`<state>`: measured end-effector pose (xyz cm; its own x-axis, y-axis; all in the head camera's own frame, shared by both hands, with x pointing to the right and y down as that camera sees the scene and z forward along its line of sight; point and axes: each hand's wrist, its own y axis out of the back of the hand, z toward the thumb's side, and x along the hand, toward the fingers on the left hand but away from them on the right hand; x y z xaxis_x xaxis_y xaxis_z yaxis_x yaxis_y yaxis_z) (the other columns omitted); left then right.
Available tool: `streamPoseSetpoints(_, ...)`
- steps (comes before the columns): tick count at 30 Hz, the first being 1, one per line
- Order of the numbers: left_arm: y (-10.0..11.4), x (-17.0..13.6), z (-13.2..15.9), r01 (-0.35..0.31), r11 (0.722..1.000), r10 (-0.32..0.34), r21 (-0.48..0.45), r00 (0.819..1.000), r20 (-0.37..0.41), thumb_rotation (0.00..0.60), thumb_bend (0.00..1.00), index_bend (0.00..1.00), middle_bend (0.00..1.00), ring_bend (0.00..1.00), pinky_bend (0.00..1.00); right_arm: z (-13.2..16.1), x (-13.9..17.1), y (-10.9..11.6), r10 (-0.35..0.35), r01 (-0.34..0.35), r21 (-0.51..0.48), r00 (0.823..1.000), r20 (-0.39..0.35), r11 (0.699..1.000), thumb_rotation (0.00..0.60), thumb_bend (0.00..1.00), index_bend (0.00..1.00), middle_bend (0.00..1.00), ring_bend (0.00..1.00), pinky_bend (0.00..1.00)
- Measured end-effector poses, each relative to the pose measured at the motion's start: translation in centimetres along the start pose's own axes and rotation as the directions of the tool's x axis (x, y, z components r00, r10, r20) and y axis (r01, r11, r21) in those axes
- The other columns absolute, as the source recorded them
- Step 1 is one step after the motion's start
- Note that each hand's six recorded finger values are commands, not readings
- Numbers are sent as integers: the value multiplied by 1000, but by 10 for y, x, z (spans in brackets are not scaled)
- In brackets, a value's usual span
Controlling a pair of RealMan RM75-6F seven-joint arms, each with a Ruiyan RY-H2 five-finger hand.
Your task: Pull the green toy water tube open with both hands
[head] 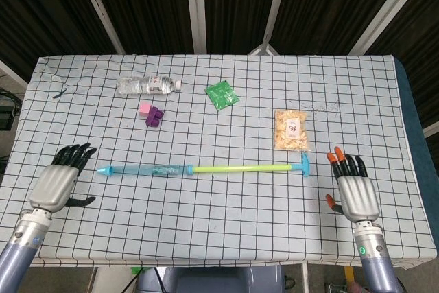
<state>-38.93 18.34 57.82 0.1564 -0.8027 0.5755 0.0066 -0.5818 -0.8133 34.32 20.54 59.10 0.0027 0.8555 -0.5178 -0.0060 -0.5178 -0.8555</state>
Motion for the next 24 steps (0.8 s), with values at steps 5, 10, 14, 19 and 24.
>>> streamPoseSetpoints(5, 6, -40, -16, -84, 996, 83, -31, 996, -30, 600, 91, 23, 0, 0, 0, -30, 27, 10, -79, 81, -48, 996, 51, 996, 600, 324, 0, 0, 0, 0)
streamPoseSetpoints(10, 11, -76, -43, -179, 982, 174, -55, 980, -93, 600, 91, 19, 0, 0, 0, -60, 51, 24, -208, 211, -34, 975, 72, 977, 600, 324, 0, 0, 0, 0)
streamPoseSetpoints(14, 9, -90, -59, -215, 976, 211, -30, 971, -112, 600, 91, 7, 0, 0, 0, -81, 69, 24, -234, 238, -27, 967, 106, 971, 600, 324, 0, 0, 0, 0)
streamPoseSetpoints(19, 8, -100, -72, -251, 968, 246, -26, 960, -134, 600, 91, 0, 0, 0, 0, -89, 70, 29, -249, 258, -51, 958, 143, 965, 600, 324, 0, 0, 0, 0)
streamPoseSetpoints(24, 3, -98, -73, -235, 972, 229, -28, 964, -138, 600, 91, 0, 0, 0, 0, -91, 68, 28, -240, 251, -58, 959, 151, 966, 600, 324, 0, 0, 0, 0)
